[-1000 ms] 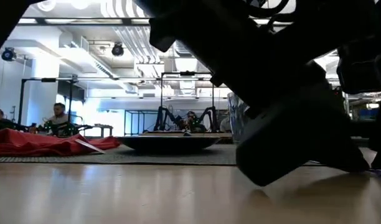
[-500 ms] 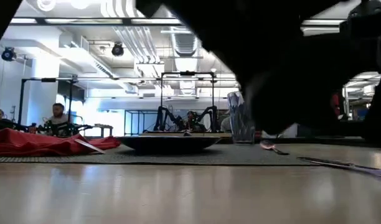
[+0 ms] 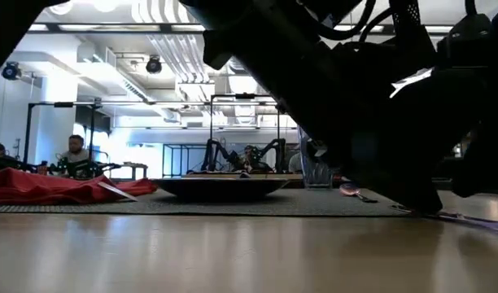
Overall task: Set table place
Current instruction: Put the blue table knife on the gray table mat to the left of the blue spoon
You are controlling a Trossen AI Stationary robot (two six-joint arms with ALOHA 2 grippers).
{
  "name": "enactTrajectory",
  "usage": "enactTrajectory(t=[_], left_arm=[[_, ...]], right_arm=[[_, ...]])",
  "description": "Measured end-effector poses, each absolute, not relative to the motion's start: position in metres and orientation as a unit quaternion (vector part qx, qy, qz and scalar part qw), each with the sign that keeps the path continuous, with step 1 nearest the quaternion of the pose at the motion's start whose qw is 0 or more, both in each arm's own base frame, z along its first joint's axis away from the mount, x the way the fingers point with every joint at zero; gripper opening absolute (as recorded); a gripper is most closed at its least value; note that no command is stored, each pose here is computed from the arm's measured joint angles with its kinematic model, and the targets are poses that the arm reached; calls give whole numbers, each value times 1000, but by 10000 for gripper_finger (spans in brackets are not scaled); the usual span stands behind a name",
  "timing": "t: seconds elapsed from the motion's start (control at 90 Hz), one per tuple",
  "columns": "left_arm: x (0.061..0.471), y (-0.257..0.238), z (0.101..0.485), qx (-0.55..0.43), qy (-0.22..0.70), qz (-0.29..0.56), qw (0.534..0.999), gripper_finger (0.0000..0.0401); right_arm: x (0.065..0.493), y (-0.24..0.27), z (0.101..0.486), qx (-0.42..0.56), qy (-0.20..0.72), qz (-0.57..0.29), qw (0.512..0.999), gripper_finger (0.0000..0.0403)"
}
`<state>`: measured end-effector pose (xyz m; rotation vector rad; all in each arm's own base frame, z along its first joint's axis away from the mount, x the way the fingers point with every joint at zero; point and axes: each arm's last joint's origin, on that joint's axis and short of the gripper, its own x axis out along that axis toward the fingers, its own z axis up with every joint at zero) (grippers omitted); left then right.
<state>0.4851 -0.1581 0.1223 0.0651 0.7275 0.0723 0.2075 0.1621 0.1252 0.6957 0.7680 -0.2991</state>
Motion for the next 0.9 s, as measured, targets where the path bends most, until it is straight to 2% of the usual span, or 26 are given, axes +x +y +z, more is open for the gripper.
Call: enactTrajectory(t=[0.244,0.4,0.633,0.9], left_arm=[[478,-160,108,29,352,34,935,74],[472,-164,100,23,351,36,935,74],[470,-168,112,25,339,26,940,74],[464,-184,117,23,335,-2,942,74]], right_arm=[[208,163,122,363,365,-157,843,40],[209,164,115,385,368,-169,829,77],[211,165,111,410,362,-184,817,141],[213,167,112,424,354,-175,815,165]])
